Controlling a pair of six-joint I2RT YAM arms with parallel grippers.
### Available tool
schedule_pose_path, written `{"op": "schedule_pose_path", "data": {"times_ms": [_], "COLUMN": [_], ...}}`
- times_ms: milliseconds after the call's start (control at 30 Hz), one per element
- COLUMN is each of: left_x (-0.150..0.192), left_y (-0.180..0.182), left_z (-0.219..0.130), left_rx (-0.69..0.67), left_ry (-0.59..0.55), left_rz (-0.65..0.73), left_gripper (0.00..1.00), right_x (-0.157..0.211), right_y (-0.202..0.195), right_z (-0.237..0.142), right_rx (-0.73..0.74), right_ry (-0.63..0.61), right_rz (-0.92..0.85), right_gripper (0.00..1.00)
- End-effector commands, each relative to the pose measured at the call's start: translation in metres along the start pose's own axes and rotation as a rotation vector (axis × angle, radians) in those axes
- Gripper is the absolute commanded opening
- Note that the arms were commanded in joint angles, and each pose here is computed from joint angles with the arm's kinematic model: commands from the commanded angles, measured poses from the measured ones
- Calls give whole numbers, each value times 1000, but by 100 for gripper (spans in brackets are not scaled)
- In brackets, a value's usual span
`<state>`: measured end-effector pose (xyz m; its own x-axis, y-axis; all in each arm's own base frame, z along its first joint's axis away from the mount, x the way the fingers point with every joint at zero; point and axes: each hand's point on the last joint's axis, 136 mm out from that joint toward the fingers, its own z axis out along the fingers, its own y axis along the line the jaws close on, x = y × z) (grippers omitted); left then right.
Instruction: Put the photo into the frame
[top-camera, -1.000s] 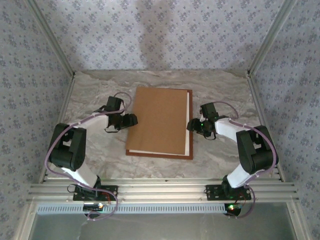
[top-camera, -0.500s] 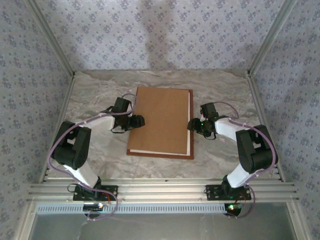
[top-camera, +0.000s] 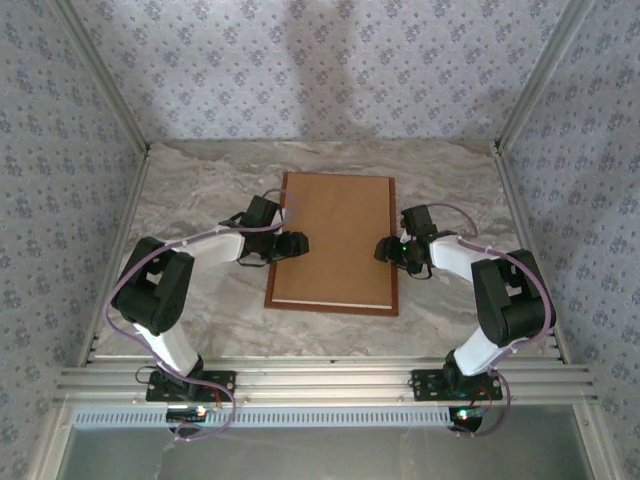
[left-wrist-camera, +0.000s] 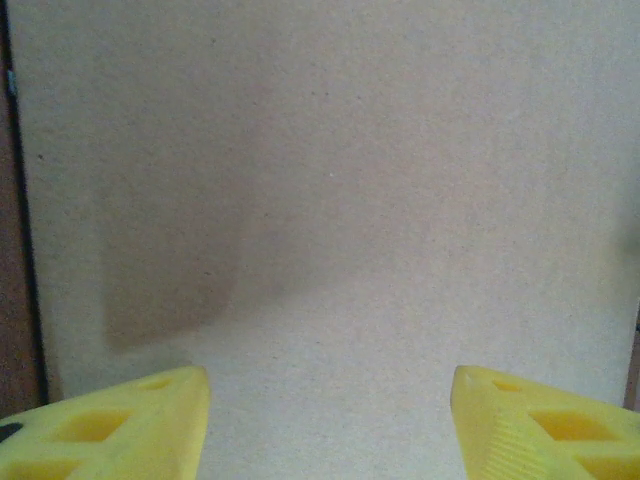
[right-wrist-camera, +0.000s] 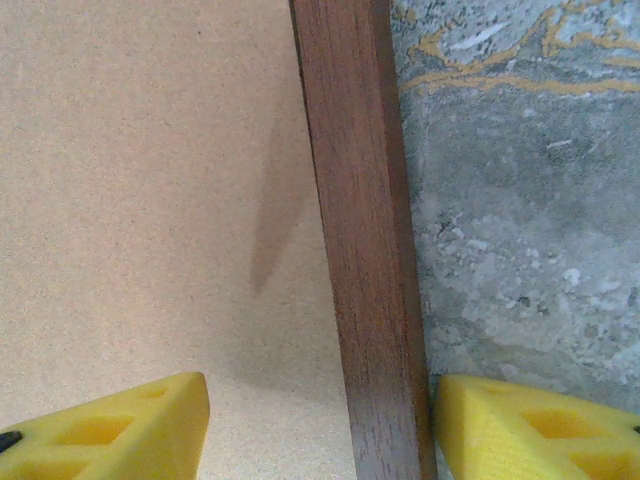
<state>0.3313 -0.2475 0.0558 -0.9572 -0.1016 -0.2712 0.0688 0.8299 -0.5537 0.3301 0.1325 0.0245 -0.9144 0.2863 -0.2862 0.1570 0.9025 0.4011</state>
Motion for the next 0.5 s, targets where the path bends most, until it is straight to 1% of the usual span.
{"op": "schedule_pose_path", "data": {"times_ms": [0,100,133,167,233,367,467], "left_x": [-5,-16,-20,-26,-37,-51,-49], "left_y": [-12,-9,-6,-1,10,41,64], "left_z": [-5,-17,-23,-31,-45,-71,-80], "left_rx": [36,15,4,-13,-43,-97,-147], "left_ry": [1,-35,-52,-72,-113,-186,-213], "left_rz": [-9,-4,-4,-8,-25,-82,-118], "left_gripper": [68,76,80,84,89,94,94], "right_x": [10,8,8,7,3,-10,-25], "right_y": [13,12,12,12,12,16,23], "right_z": [21,19,18,16,11,-7,-20], "right_rx": [-79,-71,-64,-57,-37,1,54], "right_ry": [48,45,45,43,31,-15,-60], "right_rz": [-8,-14,-18,-25,-43,-84,-132], "right_gripper": [65,67,67,68,69,69,70]}}
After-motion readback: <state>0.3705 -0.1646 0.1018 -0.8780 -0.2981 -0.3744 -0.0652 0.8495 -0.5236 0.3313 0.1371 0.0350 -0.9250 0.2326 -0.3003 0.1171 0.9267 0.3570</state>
